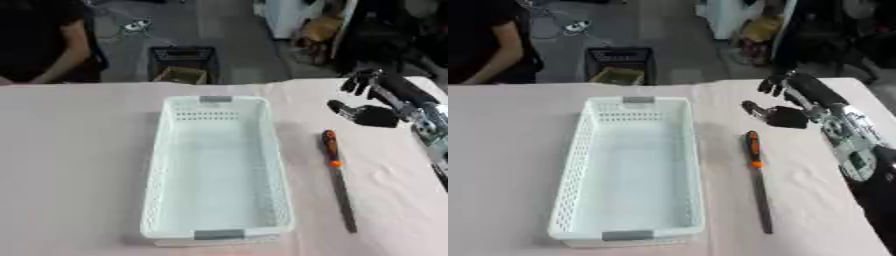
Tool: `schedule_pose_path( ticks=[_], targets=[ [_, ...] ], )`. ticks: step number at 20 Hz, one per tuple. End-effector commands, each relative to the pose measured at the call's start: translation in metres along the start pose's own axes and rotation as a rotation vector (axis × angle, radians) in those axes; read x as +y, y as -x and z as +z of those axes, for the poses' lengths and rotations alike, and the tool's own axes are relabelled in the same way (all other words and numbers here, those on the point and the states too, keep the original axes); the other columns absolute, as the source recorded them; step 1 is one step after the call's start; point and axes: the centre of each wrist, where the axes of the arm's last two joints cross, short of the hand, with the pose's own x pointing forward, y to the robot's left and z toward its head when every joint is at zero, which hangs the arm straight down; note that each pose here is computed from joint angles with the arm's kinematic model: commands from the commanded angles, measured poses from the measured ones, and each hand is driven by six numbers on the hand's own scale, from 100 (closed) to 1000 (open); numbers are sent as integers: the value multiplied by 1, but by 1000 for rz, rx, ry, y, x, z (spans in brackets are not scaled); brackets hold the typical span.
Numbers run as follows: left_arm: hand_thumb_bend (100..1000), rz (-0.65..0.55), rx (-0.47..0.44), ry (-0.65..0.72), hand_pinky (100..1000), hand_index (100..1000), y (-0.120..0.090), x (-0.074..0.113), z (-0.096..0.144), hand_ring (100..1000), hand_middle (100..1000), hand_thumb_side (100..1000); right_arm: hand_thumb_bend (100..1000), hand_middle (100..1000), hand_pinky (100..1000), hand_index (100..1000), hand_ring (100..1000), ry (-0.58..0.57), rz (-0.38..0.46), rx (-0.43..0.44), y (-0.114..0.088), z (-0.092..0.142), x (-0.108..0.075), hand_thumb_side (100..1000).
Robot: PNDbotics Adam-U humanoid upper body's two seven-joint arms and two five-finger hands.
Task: Pick up objects on the table and place them in the box.
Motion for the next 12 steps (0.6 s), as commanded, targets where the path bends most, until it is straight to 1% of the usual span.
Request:
schedule_pose_path(
  ticks=[1, 7, 12],
  targets=[
    [266, -8, -32, 2, 639, 809, -6, 2, -6, 677, 676, 1000, 472, 637, 534, 726, 642, -7, 39, 5, 3, -1, -10, 813],
    [265, -8, -30, 3, 639, 809, -6, 2, -6, 678, 677, 1000, 469, 639, 535, 714, 646, -61, 36, 23, 7, 0, 0, 817],
    [264, -7, -29, 3, 640, 809, -6, 2, -5, 678, 677, 1000, 464, 638, 536, 706, 647, -112, 25, 46, 12, 0, 12, 823]
  ],
)
